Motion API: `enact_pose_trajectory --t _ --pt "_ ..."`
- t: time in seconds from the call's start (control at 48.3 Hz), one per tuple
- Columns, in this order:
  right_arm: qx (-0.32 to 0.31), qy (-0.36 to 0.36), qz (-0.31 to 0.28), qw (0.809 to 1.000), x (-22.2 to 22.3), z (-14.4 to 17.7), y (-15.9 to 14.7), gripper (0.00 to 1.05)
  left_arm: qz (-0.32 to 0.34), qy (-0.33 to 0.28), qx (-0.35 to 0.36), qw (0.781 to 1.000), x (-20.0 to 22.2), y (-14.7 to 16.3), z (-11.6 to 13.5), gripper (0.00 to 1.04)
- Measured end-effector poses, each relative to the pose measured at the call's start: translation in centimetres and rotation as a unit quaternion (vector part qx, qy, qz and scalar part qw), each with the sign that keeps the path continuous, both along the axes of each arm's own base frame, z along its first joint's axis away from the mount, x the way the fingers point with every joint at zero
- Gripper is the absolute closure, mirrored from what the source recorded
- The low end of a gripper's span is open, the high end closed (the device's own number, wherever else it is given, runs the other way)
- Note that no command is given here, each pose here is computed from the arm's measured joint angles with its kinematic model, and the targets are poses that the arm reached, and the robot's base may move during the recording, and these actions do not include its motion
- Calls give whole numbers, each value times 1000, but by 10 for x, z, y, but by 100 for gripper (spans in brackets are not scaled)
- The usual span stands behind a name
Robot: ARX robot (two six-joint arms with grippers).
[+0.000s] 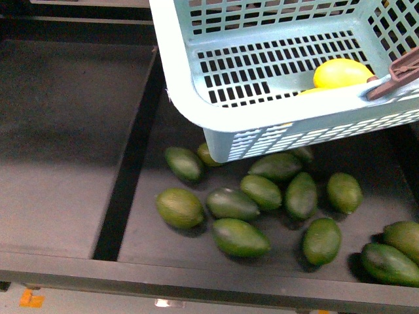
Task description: Pick lemon and mango into basket
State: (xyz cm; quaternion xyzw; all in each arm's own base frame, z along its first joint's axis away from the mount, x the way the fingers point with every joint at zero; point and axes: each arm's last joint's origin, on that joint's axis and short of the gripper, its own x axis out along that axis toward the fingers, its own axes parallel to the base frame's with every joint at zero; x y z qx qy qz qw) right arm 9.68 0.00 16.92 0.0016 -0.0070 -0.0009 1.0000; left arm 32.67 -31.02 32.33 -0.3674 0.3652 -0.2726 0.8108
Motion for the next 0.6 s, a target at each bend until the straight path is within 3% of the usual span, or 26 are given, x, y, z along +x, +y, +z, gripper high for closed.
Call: enact_pose_trajectory --t 0.6 --pt "0 1 3 1000 0 0 0 9 21 -4 4 1000 6 7 0 98"
